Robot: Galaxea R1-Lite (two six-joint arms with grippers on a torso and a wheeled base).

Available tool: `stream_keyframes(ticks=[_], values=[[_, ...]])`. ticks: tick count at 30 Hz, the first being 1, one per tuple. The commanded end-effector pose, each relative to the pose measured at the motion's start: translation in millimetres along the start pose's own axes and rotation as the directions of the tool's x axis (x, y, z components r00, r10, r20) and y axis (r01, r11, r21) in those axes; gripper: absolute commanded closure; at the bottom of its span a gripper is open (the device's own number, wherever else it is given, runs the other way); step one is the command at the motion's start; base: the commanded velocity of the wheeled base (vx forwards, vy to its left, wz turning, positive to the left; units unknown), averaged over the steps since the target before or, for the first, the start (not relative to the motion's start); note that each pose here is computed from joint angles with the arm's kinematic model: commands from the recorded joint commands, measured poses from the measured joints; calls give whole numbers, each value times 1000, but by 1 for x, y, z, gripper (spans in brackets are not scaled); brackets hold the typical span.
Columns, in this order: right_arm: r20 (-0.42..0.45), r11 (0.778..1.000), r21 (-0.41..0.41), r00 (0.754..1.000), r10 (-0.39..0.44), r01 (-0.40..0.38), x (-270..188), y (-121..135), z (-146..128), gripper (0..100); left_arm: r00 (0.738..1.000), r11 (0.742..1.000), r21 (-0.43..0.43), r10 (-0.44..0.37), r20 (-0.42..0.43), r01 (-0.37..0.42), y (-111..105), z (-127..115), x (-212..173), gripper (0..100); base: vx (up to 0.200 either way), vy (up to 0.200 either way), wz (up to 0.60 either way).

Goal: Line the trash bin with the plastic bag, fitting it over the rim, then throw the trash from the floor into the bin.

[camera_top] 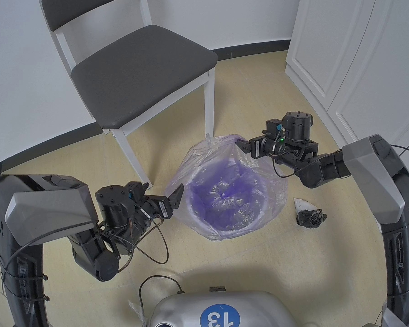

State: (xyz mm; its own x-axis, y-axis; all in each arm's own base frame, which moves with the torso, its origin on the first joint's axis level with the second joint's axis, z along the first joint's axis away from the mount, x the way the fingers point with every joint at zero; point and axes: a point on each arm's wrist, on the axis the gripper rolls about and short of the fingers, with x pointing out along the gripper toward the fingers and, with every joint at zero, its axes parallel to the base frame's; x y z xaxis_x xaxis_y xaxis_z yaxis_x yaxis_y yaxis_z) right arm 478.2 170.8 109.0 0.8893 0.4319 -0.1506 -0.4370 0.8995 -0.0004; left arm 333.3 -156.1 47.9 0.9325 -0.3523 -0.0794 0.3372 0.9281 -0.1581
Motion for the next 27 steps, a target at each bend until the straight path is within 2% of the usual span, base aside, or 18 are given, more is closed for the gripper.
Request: stream_keyframes(ticks=[1, 6, 10, 14, 17, 20, 22, 25, 27], values=[[3, 1000, 20, 1000, -3, 3, -27, 3, 11, 0, 999, 999, 44, -29, 31, 28, -9, 23, 15, 0, 0, 0, 0], [-41, 999, 41, 999, -13, 14, -36, -3, -1, 0, 999, 998, 62, -30, -19, 31, -15, 27, 28, 0, 0, 0, 0], [-48, 995, 103, 999, -9, 14, -33, -3, -13, 0, 998, 995, 100, -24, -54, 29, -17, 32, 37, 0, 0, 0, 0], [-64, 995, 103, 998, -9, 16, -15, -3, -32, 0, 997, 991, 131, -26, -69, 35, -18, 32, 41, 0, 0, 0, 0], [-56, 995, 102, 998, -6, 12, -7, -3, -33, 0, 997, 990, 135, -32, -70, 41, -21, 32, 44, 0, 0, 0, 0], [-85, 994, 106, 996, -10, 19, 15, -3, -47, 0, 996, 989, 144, -34, -83, 46, -24, 30, 51, 0, 0, 0, 0], [-95, 994, 109, 995, -13, 23, 14, -1, -50, 0, 995, 988, 145, -39, -93, 52, -27, 28, 52, 0, 0, 0, 0], [-136, 993, 120, 991, 17, -1, -4, 4, -51, 0, 993, 987, 147, -50, -106, 65, -32, 24, 51, 0, 0, 0, 0], [-182, 991, 121, 981, 74, -53, -23, 7, -53, 0, 993, 987, 147, -51, -110, 67, -33, 22, 50, 0, 0, 0, 0]])
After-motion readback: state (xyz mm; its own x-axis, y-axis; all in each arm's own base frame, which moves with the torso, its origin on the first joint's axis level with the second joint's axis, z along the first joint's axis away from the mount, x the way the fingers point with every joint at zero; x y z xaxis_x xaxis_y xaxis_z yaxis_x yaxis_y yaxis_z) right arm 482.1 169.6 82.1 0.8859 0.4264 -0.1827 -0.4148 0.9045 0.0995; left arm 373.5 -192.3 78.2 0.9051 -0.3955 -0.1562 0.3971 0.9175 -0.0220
